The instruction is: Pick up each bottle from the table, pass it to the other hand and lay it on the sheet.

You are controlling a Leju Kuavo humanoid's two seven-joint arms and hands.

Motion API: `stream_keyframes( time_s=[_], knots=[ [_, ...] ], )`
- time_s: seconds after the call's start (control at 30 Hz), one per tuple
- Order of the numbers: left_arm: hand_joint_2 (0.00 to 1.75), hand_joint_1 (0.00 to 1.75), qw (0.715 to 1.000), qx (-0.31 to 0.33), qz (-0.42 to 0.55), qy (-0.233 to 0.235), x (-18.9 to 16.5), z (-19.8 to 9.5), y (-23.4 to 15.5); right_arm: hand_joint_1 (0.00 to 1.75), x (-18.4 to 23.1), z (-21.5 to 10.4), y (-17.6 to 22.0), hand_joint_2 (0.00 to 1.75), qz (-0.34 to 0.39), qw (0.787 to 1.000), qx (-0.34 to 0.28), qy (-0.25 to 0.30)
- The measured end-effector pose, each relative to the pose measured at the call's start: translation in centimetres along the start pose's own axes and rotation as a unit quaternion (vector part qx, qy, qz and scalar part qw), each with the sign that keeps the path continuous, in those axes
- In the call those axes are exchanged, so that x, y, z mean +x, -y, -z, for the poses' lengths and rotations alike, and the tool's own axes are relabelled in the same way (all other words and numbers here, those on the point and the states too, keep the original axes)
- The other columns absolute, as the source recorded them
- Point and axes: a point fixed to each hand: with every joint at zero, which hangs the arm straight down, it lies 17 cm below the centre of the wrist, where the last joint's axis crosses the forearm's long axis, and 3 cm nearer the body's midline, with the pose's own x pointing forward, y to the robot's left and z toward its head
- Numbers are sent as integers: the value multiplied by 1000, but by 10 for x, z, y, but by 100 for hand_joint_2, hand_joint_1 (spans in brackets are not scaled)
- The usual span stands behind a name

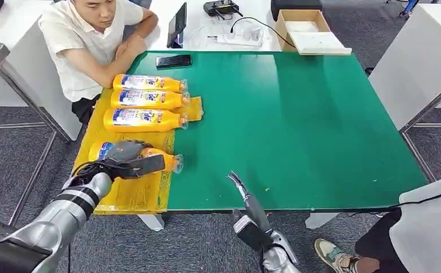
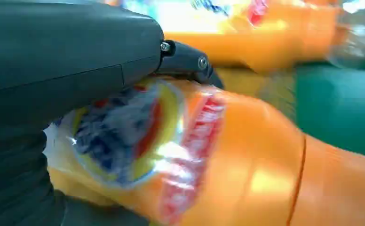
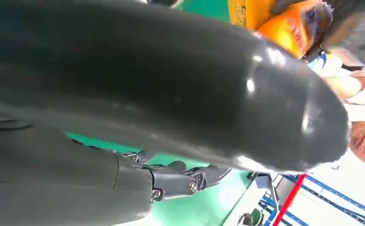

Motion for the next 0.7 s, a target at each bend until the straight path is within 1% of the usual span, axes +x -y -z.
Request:
stream_keyframes(
  time_s=[0.1,0.23,0.33,0.43,0.53,0.6,0.7],
  knots=[
    [175,0,998,-12,-61,30,16,-2,5,0,-2,0,1,0,-1,1000,-1,-2],
    [175,0,990,10,-127,63,36,-8,5,0,-4,0,3,0,2,1000,-6,-6],
    [175,0,978,28,-183,97,57,-16,2,0,-6,-2,3,0,4,1000,-7,-8],
    [175,0,970,38,-210,121,72,-24,2,0,-7,-2,4,0,4,1000,-8,-10],
    [175,0,952,47,-259,153,90,-33,-4,0,-9,-3,6,0,4,1000,-12,-12],
    [175,0,933,82,-302,175,100,-43,-23,0,-10,-5,9,0,2,1000,-18,-14],
    [175,0,913,124,-329,205,117,-59,-44,0,-15,-10,9,0,2,1000,-19,-20]
  ],
)
